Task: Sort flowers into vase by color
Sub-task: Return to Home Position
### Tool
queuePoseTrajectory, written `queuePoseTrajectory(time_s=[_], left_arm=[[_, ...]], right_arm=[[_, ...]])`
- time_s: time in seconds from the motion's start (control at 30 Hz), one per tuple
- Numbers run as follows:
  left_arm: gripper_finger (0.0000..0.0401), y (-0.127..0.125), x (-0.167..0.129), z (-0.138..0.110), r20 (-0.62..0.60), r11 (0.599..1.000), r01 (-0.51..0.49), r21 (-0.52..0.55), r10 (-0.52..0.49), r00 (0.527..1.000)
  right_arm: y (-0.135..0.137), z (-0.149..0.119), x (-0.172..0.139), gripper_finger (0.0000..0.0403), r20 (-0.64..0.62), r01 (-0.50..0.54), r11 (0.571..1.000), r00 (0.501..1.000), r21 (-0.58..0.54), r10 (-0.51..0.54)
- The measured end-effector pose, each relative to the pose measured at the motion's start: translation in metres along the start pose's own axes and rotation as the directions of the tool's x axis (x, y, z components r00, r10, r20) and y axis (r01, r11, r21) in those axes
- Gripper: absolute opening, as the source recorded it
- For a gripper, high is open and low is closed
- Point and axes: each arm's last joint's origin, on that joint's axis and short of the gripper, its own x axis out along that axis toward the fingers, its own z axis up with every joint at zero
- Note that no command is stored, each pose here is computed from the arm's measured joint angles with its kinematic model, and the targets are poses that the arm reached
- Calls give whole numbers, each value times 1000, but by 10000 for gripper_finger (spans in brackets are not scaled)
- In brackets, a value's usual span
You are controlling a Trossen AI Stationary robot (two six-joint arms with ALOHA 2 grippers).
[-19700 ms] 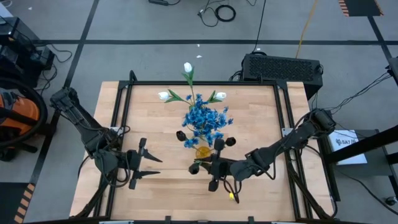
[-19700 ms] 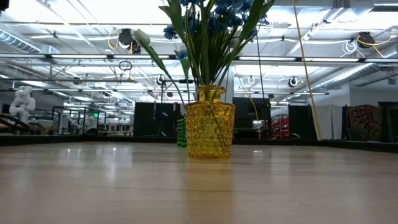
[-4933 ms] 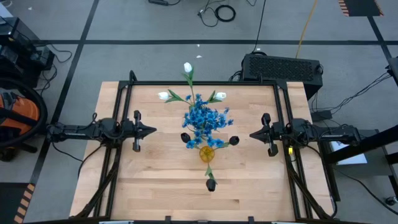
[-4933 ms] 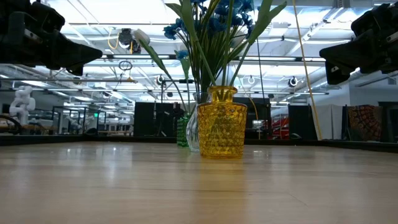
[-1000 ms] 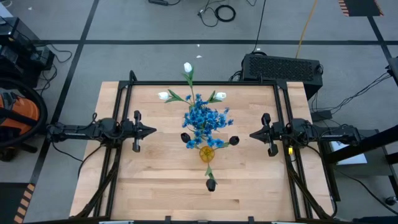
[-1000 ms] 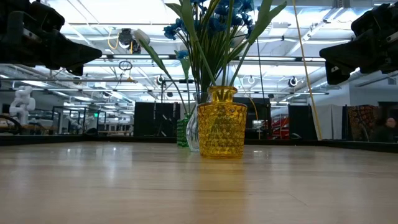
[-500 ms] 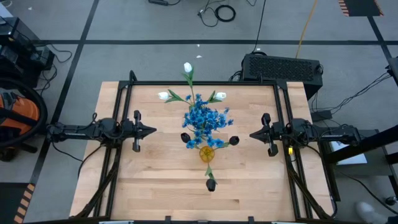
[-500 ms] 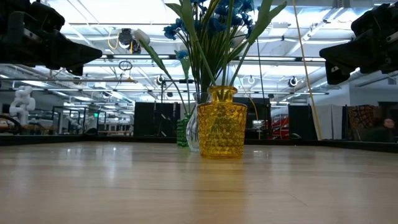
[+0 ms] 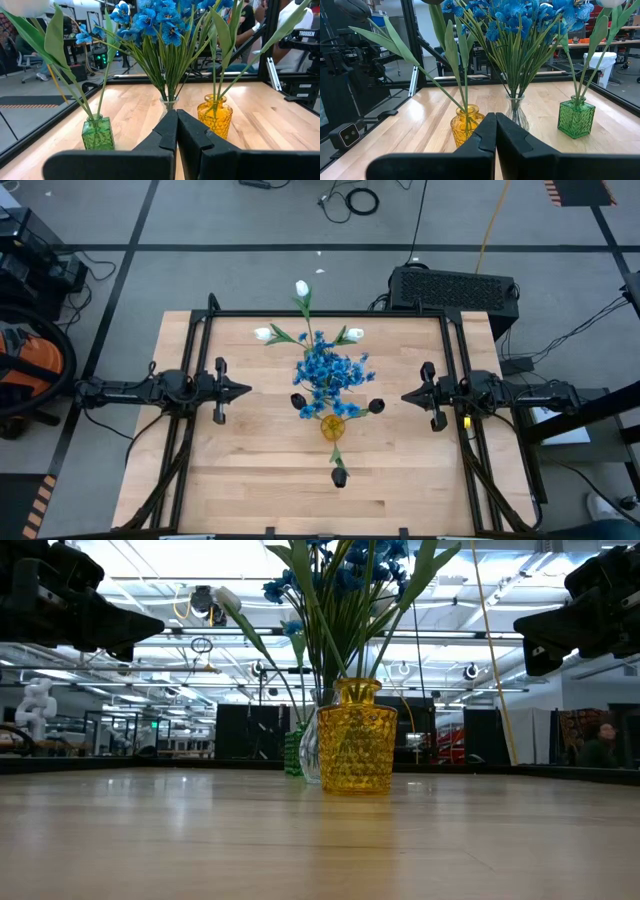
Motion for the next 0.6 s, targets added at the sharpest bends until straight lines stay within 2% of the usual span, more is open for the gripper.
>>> queuePoseTrajectory(time_s=[0.6], left_arm=[[11, 0, 0, 0, 0, 1000, 0, 0, 0, 1000]], right_arm=[[0, 0, 0, 0, 0, 0, 1000, 1000, 0, 0]])
